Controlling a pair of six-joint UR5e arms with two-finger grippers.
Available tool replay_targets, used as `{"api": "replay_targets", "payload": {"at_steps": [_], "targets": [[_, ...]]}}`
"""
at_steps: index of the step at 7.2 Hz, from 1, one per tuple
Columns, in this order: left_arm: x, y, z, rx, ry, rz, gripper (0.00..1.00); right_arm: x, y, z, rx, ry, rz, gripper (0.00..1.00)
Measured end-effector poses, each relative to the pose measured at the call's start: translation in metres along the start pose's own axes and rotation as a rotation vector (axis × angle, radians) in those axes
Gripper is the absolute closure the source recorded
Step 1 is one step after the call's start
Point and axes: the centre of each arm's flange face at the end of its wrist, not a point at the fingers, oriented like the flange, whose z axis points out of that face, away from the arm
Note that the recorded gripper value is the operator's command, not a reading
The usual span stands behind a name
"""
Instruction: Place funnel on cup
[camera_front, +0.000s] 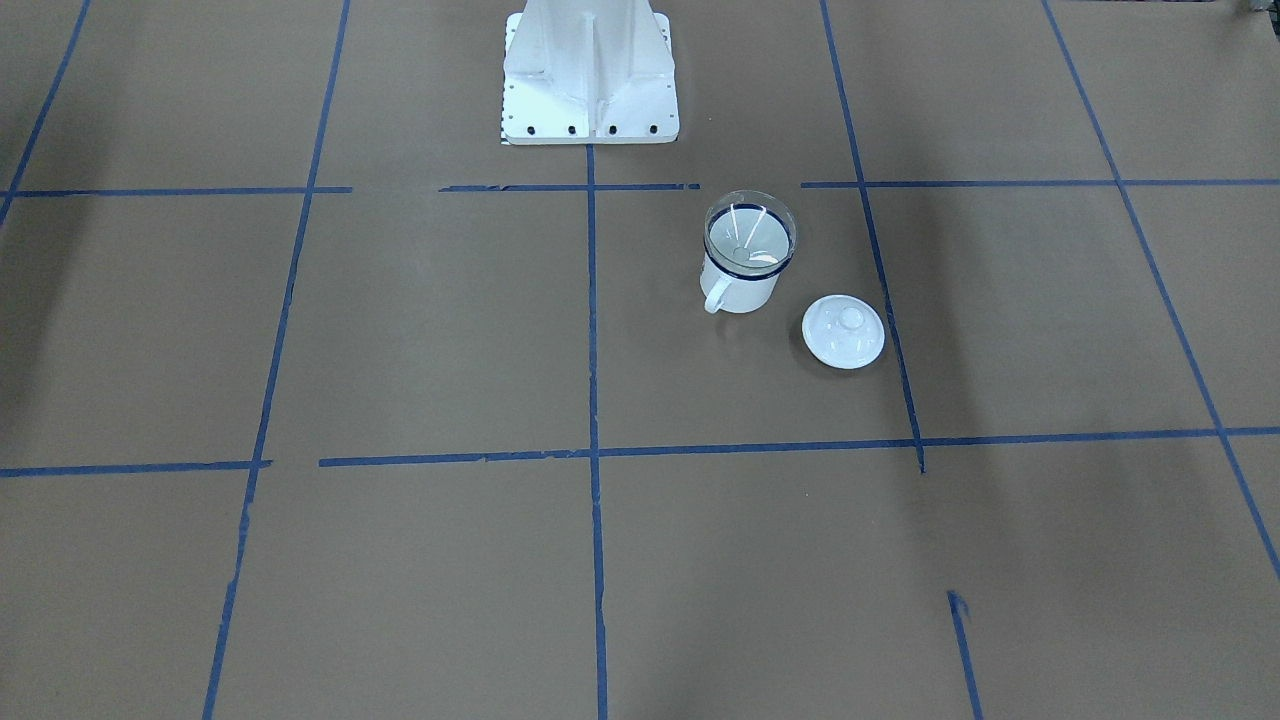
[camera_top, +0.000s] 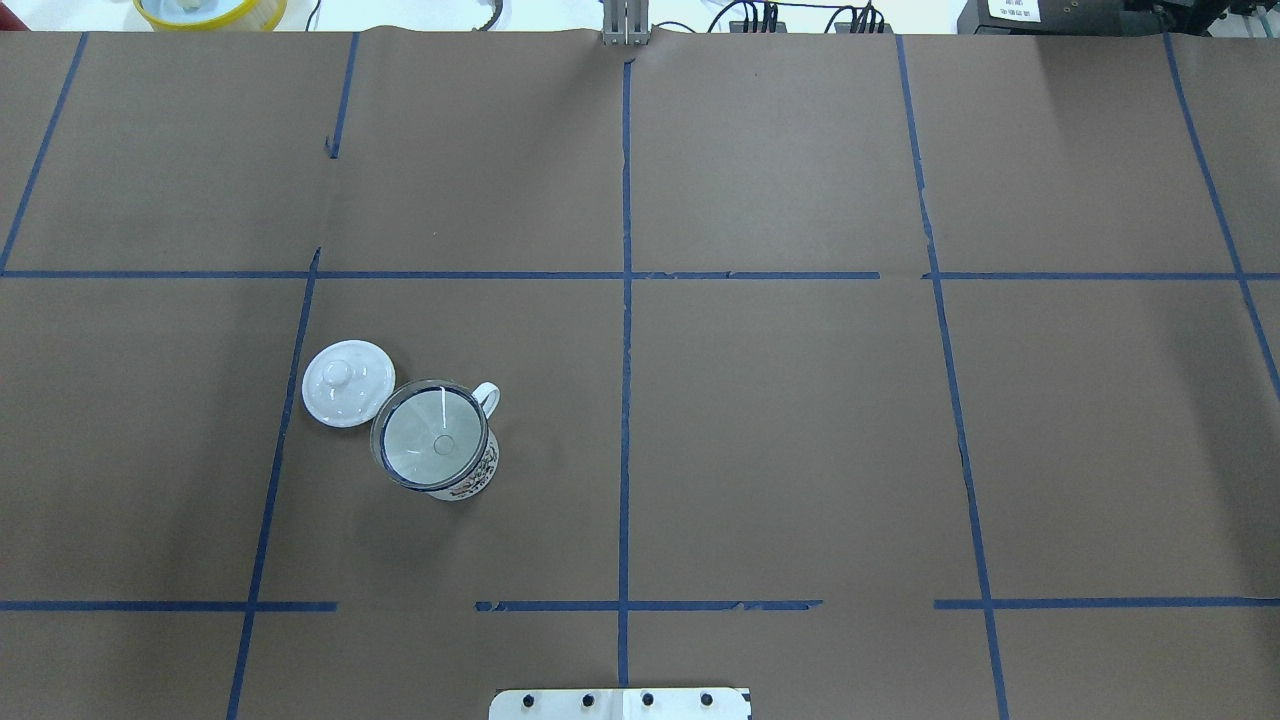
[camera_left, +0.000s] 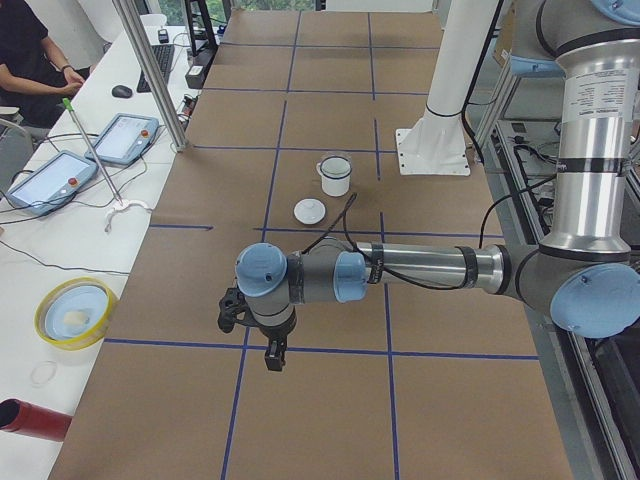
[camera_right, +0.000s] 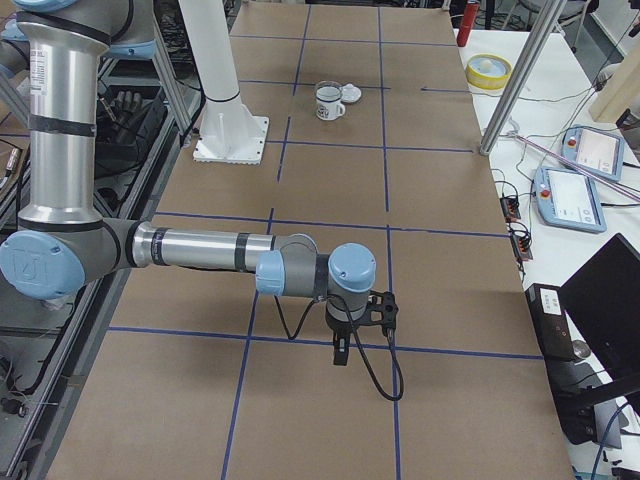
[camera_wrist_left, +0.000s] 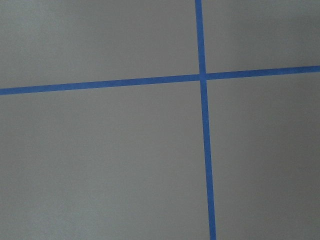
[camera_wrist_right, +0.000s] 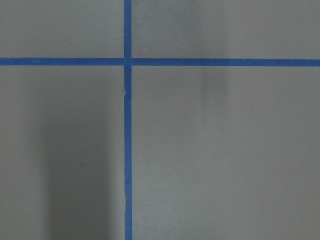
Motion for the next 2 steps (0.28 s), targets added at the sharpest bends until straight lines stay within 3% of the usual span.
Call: {"api": "replay_targets", "payload": {"at_steps": [2], "targets": [[0.0007, -0.0007, -0.0008, 0.002, 0.000, 0.001, 0.00, 0.0000, 0.0000, 0.0000, 0.000, 0.000, 0.000, 0.00]]}}
